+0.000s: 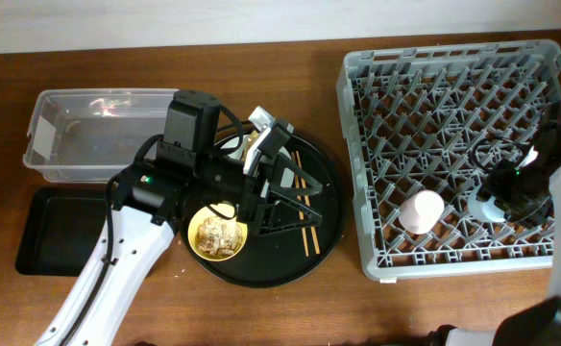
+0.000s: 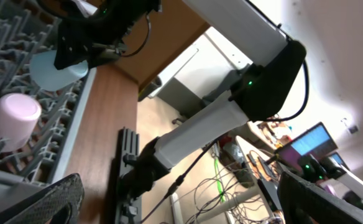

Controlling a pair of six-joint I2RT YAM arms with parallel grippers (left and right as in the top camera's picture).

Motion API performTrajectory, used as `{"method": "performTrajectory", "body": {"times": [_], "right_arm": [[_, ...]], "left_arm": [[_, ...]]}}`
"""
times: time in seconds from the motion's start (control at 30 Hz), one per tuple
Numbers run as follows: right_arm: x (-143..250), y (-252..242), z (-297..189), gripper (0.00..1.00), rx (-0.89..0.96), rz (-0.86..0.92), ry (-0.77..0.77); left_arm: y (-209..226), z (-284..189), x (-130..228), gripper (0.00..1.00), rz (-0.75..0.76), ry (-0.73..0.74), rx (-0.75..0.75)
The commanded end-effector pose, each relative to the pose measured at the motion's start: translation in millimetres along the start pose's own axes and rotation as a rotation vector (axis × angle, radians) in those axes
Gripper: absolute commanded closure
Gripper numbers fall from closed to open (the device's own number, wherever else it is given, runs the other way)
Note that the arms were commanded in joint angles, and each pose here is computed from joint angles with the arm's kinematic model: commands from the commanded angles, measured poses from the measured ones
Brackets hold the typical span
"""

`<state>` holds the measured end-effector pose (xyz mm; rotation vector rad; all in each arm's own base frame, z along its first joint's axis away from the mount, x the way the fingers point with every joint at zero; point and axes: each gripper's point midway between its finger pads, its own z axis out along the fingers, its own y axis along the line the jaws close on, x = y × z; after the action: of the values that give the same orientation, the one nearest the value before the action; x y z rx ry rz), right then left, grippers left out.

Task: Sort waste into correct bins and load items into the dishwasher rack
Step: 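Place the light-blue cup upside down in the rack with the right gripper, then grasp the yellow bowl with the left gripper and carry it left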

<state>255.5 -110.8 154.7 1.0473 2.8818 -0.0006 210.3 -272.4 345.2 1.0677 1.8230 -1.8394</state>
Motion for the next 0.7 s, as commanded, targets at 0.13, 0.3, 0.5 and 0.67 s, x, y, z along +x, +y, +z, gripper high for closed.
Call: {"method": "performTrajectory", "body": {"times": [0.13,0.3,0.5,0.67], "right_arm": [[3,29,-30,0.13,-0.189,-0.08,-0.033],[54,54,-114,0.13,-0.448,-0.224,-0.183],[119,57,-175,0.08,-0.612,-0.335,-0.389],[144,51,-186,0.08,-0.622,-0.351,-0.451]], "left_arm": [[52,-10,16,0.09,-0.119,0.016,-0.323],[127,-78,89,0.23,-0.424,0.173,-1.014],[151,-115,156,0.3,-0.503,0.346,-1.433],[194,-121,205,0.55,-0.52,0.303,-1.565]]}}
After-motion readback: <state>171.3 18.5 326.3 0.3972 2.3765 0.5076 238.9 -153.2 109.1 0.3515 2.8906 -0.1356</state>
